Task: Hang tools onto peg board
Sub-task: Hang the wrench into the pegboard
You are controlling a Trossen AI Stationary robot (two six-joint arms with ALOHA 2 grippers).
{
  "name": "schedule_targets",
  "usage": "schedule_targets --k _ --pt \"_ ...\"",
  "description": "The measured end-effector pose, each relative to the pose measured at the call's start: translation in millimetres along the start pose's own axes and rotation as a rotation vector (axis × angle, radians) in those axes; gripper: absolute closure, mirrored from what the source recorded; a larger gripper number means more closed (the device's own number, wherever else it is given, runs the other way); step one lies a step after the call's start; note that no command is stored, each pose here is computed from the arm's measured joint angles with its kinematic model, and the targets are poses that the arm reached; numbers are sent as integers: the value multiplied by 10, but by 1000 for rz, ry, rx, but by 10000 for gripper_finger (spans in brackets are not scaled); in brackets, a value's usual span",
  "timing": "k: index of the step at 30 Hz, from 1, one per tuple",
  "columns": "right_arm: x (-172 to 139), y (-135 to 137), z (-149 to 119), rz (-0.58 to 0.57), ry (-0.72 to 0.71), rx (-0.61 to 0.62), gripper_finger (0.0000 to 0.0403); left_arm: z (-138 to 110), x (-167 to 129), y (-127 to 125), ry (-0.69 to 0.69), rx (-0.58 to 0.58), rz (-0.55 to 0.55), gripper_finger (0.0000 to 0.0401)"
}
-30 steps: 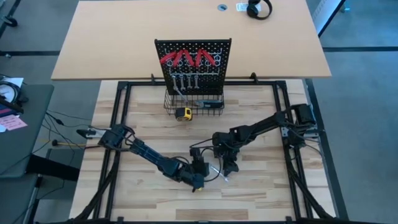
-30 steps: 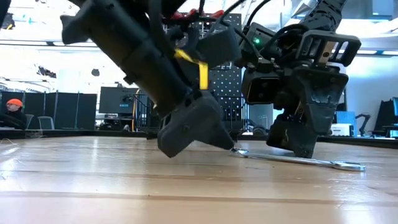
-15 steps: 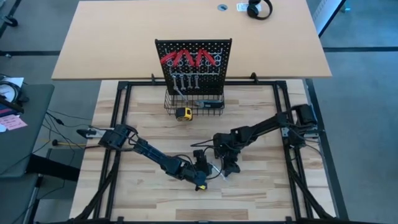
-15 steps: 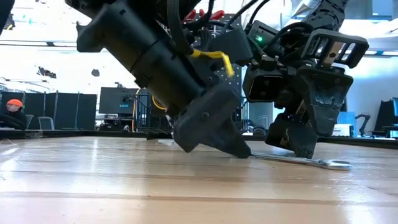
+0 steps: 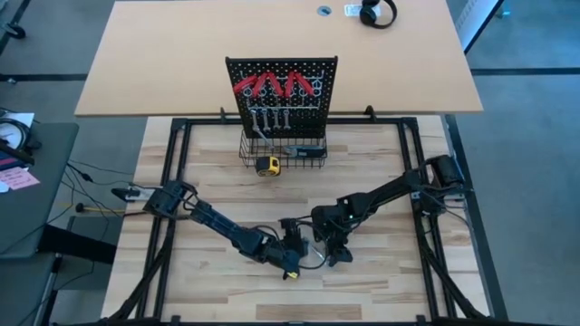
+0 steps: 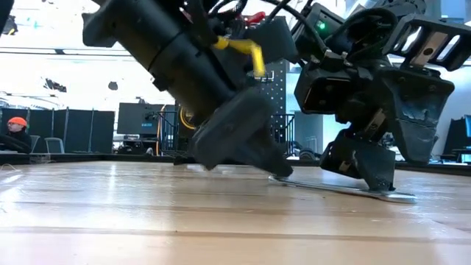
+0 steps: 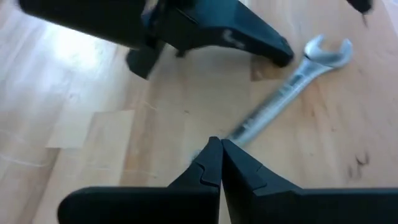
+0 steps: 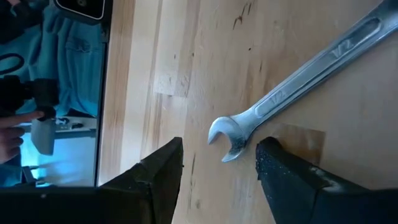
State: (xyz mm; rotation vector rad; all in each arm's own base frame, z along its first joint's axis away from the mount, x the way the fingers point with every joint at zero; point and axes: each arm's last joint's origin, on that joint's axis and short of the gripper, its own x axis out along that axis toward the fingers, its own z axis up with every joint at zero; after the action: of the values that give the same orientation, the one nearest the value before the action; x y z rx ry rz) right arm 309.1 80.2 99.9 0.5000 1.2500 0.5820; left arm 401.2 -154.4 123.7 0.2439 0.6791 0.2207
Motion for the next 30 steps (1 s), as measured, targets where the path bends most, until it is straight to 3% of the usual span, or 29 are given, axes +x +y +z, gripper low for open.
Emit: schedule_targets --k 20,30 --pt "6 11 9 8 -8 24 190 -115 65 105 62 -69 45 401" --pt "78 6 -11 47 -203 120 175 -114 64 102 60 -77 42 401"
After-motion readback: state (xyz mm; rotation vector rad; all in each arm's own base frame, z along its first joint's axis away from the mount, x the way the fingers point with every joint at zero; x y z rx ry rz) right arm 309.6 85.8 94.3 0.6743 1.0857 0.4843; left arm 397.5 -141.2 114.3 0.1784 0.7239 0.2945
